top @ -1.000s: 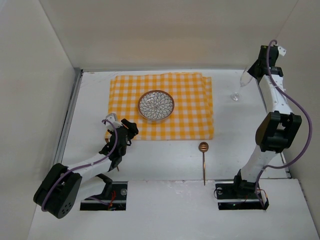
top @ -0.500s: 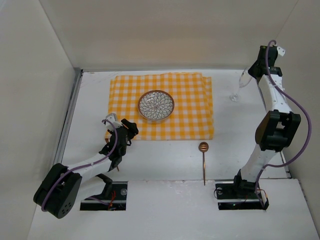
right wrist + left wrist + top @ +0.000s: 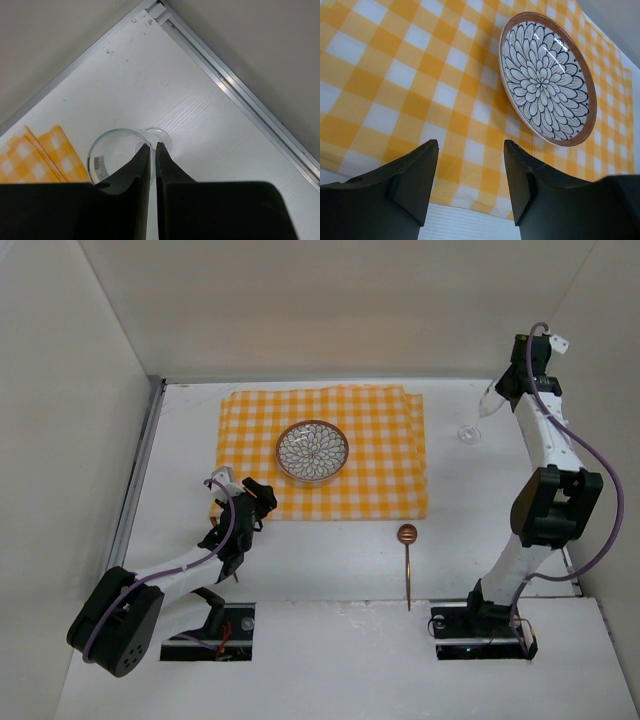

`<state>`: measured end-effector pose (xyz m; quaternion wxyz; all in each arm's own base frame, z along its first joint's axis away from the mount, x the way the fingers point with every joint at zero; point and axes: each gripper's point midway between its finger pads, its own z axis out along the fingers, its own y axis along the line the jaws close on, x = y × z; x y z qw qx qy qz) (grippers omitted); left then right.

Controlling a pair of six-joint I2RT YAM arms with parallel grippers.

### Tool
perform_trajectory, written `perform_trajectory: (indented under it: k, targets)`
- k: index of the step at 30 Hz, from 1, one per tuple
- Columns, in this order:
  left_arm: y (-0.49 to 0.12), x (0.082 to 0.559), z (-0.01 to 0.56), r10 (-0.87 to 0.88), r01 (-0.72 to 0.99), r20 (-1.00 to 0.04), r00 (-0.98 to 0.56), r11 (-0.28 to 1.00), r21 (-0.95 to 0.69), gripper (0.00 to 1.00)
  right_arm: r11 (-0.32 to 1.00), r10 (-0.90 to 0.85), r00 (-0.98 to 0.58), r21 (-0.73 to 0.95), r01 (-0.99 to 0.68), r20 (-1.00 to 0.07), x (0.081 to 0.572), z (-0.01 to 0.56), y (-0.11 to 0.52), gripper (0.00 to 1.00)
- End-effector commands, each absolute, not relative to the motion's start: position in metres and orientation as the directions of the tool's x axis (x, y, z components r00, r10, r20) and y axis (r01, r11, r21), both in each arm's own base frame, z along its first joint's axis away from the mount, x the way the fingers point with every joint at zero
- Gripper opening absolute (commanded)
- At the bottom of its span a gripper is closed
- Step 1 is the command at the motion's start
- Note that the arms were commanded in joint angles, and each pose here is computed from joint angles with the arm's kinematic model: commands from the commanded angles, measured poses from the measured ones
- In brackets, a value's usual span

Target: Set the dinner table for one person

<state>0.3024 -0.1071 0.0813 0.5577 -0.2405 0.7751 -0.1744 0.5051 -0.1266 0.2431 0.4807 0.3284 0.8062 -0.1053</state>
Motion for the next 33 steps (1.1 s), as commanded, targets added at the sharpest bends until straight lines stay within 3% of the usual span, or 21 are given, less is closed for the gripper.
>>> perform_trajectory:
  k: [1,13,23,33]
  targets:
    - [-0.109,0.308,0.092,-0.589,-0.164,-0.775,-0.228,0.808,-0.566,0.53,0.768,0.385,-0.207,0.188,0.612,-0.899,0.499,0.298,-0.119,0.09]
    - [-0.109,0.307,0.092,-0.591,-0.165,-0.774,-0.227,0.806,-0.568,0.53,0.812,0.354,-0.158,0.219,0.54,-0.922,0.491,0.34,-0.081,0.09]
    - [-0.108,0.308,0.093,-0.592,-0.167,-0.774,-0.225,0.806,-0.568,0.53,0.912,0.316,-0.175,0.247,0.329,-0.933,0.518,0.373,0.024,0.09]
    - [-0.109,0.308,0.093,-0.592,-0.164,-0.773,-0.226,0.806,-0.569,0.53,0.964,0.215,-0.23,0.17,0.204,-0.949,0.563,0.365,0.105,0.09]
